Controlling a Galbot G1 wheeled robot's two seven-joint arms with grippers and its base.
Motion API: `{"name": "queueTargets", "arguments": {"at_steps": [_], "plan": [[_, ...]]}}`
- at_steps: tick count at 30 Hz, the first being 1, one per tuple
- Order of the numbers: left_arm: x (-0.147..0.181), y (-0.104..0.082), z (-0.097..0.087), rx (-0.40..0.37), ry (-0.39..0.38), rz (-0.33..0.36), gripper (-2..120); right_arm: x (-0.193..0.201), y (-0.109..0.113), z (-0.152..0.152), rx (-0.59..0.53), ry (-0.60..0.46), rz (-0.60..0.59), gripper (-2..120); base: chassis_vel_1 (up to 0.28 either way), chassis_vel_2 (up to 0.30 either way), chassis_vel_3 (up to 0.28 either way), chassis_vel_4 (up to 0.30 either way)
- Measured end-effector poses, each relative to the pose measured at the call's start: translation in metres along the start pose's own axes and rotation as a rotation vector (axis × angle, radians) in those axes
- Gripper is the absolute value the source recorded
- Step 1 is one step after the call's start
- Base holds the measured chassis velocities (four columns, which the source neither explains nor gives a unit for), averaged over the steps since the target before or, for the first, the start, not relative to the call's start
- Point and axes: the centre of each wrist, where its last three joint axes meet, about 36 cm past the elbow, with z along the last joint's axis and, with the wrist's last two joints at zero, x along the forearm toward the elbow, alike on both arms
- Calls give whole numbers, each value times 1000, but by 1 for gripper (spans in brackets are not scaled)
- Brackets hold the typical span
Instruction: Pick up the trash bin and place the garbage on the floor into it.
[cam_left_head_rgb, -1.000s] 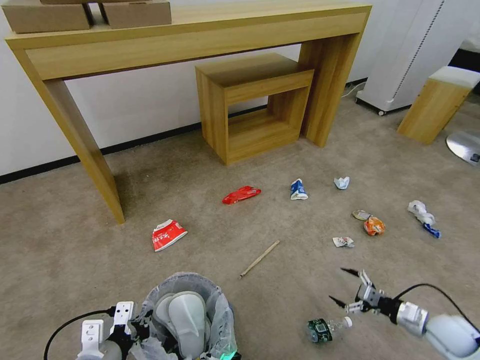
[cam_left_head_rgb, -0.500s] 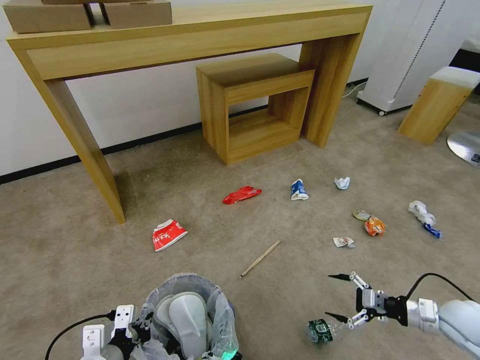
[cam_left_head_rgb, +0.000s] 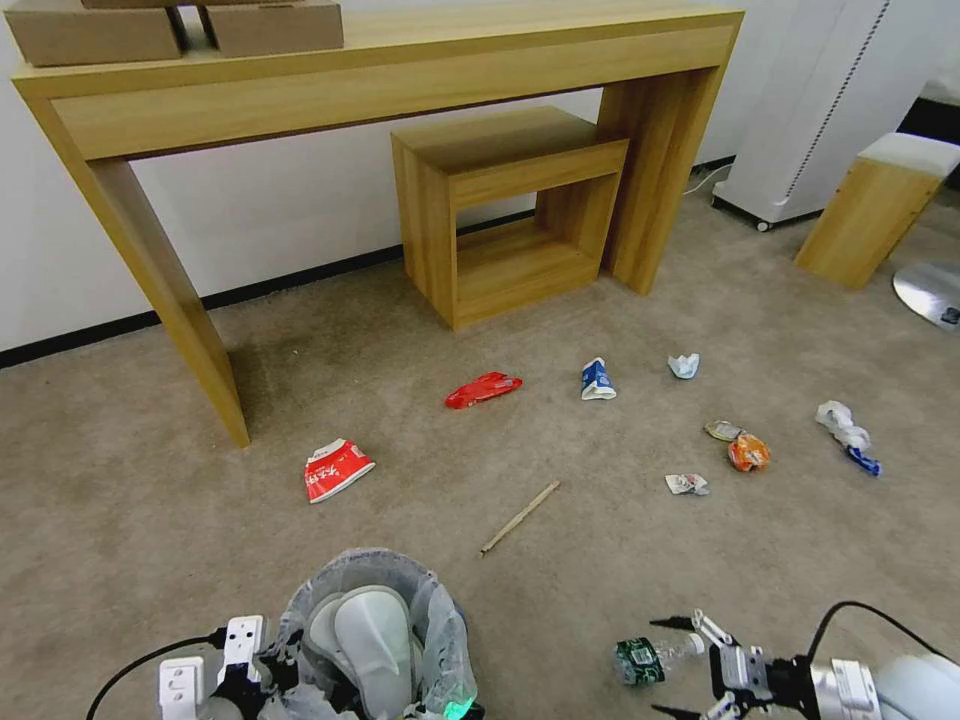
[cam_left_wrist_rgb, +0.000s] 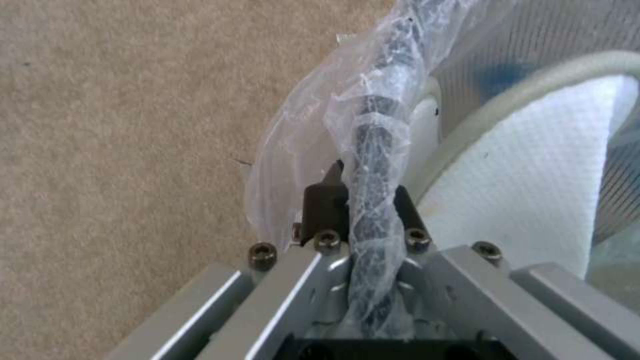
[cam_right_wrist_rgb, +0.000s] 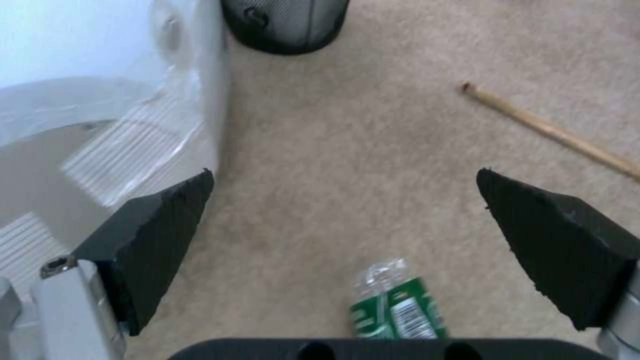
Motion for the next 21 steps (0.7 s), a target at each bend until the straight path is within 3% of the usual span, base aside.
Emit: {"name": "queueTargets", "arguments": {"at_steps": [10,21], "plan": [[3,-3,1,-2,-20,9,0,8,21,18,-23,58,17,100,0,0,0,0],[2,-4,3,-19,-23,17,0,38,13,39,6,153,83,100,0,0,0,0]]}}
